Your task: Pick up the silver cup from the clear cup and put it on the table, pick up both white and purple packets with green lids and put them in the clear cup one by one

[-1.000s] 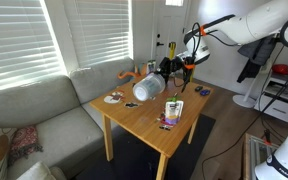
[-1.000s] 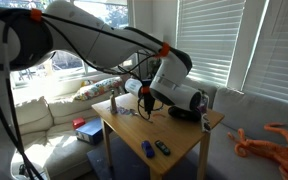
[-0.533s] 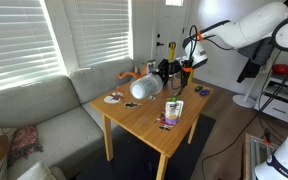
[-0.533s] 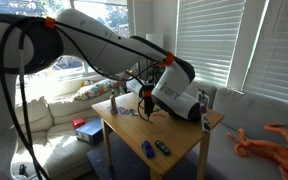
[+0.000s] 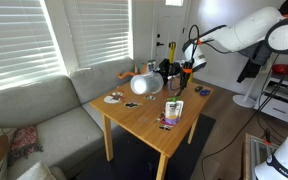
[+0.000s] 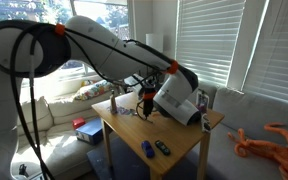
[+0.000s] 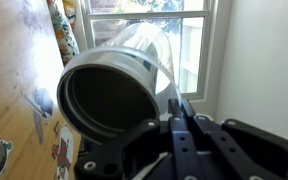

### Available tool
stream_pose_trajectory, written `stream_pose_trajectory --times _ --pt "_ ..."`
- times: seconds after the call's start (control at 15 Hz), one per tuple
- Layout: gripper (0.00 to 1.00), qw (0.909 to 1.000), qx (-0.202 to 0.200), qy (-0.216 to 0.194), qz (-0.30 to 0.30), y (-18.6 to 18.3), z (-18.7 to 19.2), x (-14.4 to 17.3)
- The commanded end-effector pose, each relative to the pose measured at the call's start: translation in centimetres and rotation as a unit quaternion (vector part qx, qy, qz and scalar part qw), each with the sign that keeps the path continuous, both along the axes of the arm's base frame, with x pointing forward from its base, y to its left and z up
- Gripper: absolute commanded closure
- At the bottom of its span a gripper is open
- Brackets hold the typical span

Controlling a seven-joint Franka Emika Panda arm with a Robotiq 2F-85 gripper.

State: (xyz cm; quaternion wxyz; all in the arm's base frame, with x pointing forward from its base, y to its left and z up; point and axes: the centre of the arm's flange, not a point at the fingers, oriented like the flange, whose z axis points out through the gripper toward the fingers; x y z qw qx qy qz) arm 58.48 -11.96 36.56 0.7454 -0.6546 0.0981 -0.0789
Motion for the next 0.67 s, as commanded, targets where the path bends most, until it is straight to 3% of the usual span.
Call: stream_pose_trajectory --times 0.0,0.27,0.6 --pt "0.99 0.9999 0.009 0.013 -0.001 -0.42 -0.63 0.74" --pt "0.99 0.9996 -0.005 0.028 -0.003 -0.41 -1.26 0.81" --pt "0.99 0.9958 -0.042 0.077 -0.026 -1.17 -1.49 1.05"
